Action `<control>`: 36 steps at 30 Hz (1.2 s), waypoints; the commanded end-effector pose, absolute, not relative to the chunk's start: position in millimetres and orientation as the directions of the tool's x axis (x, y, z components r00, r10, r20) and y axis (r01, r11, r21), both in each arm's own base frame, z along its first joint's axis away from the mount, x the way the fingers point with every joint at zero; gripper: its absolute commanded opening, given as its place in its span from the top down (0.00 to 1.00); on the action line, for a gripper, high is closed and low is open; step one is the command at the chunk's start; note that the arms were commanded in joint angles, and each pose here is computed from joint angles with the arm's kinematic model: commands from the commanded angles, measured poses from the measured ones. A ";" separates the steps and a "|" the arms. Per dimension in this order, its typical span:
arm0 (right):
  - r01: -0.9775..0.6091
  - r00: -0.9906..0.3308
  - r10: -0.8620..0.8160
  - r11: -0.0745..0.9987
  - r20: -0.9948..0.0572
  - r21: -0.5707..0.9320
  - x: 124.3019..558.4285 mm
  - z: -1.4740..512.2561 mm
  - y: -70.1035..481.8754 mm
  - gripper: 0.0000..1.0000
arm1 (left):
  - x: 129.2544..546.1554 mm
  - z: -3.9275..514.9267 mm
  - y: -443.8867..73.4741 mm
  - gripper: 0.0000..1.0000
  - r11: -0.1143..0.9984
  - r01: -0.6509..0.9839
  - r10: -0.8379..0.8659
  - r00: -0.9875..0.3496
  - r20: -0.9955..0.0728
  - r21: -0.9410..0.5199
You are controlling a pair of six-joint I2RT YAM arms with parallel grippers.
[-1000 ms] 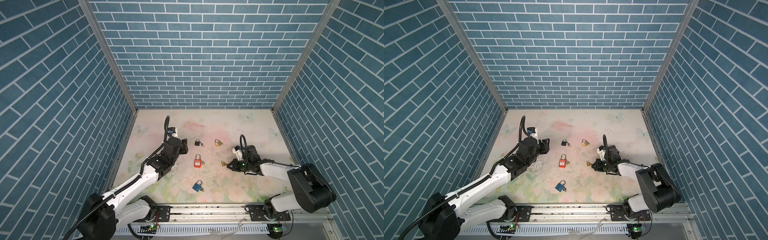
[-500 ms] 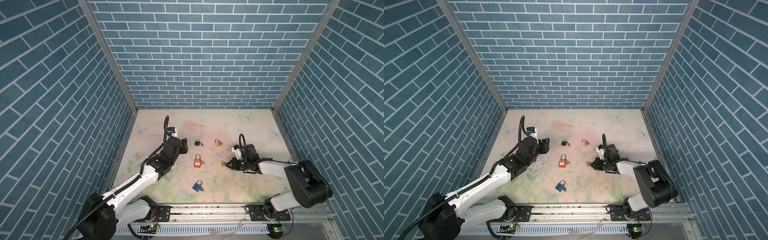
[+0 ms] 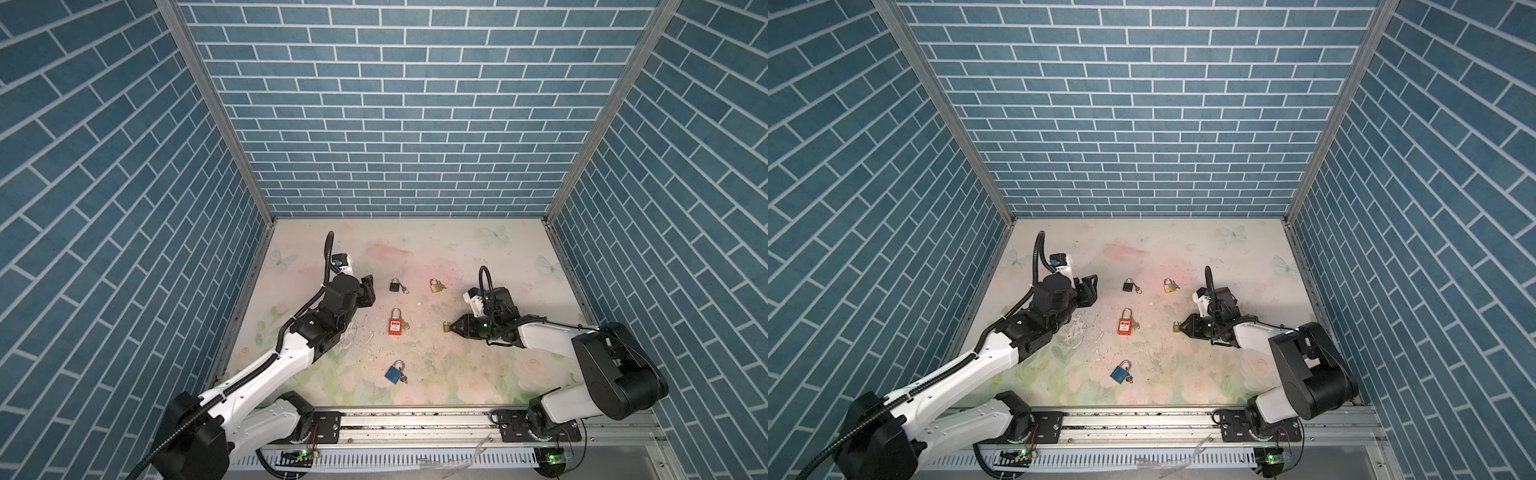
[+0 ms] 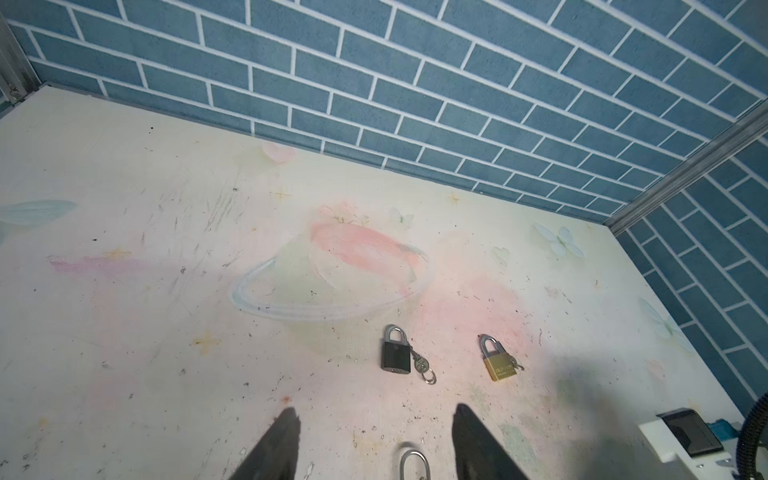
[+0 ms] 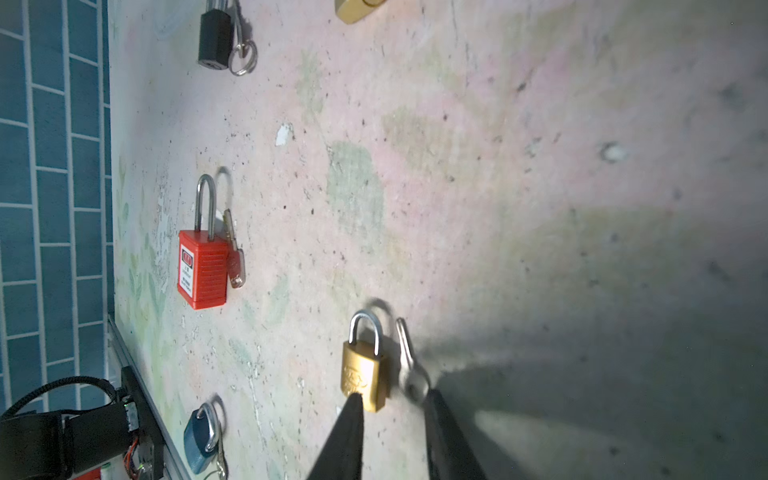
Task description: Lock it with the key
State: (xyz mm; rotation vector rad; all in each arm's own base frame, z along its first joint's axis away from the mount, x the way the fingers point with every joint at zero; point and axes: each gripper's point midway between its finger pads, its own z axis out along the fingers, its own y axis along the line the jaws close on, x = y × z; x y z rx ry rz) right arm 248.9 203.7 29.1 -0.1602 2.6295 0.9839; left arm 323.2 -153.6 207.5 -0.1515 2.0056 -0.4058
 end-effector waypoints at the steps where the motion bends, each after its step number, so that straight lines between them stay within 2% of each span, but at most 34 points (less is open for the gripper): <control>1: -0.236 -0.924 0.009 0.774 -0.383 0.587 256.8 43.8 200.8 0.65 | 325.5 219.9 -143.4 0.39 0.939 0.038 -0.296 -0.420 -0.858 -0.343; 6: -0.273 -0.897 0.013 0.770 -0.442 0.576 263.9 67.6 201.3 0.56 | 325.0 229.7 -138.6 0.38 0.942 0.028 -0.296 -0.398 -0.868 -0.333; 9: -0.293 -0.877 0.016 0.773 -0.480 0.562 269.2 85.0 200.3 0.55 | 324.9 238.8 -131.2 0.38 0.949 0.010 -0.291 -0.369 -0.883 -0.317; 14: -0.305 -0.768 0.054 0.845 -0.638 0.439 289.5 132.6 177.8 0.52 | 325.7 258.1 -99.2 0.36 0.979 -0.085 -0.202 -0.271 -0.941 -0.186; 17: -0.250 -0.613 0.101 0.916 -0.783 0.314 307.6 173.4 146.7 0.49 | 326.9 269.8 -59.6 0.35 0.970 -0.223 -0.141 -0.196 -0.971 -0.096; 21: -0.114 -0.315 0.087 0.985 -0.945 0.129 322.2 223.1 95.9 0.44 | 326.0 263.9 7.0 0.34 0.906 -0.414 -0.149 -0.126 -0.981 -0.084; 24: 0.064 -0.100 -0.015 0.998 -0.995 -0.021 319.7 241.8 53.0 0.40 | 316.0 242.3 49.8 0.33 0.836 -0.547 -0.108 -0.099 -0.989 -0.037; 27: 0.237 0.041 -0.113 0.966 -0.993 -0.100 306.0 241.6 14.9 0.33 | 305.9 215.4 77.0 0.32 0.776 -0.631 -0.083 -0.112 -0.990 0.006; 29: 0.307 0.063 -0.155 0.943 -0.986 -0.129 299.0 227.4 -6.9 0.33 | 303.5 199.3 87.6 0.32 0.756 -0.654 -0.100 -0.114 -0.988 -0.001; 32: 0.429 -0.036 -0.100 0.897 -0.994 -0.106 298.1 190.5 -43.3 0.33 | 308.7 176.0 92.9 0.32 0.760 -0.650 -0.137 -0.137 -0.981 -0.015; 34: 0.461 -0.087 -0.051 0.883 -0.995 -0.086 300.3 168.4 -56.9 0.33 | 316.4 162.2 89.2 0.32 0.799 -0.601 -0.131 -0.154 -0.979 -0.012; 36: 0.438 -0.079 -0.029 0.897 -0.996 -0.061 303.7 157.8 -56.6 0.33 | 323.0 151.6 85.4 0.32 0.830 -0.558 -0.118 -0.167 -0.979 -0.005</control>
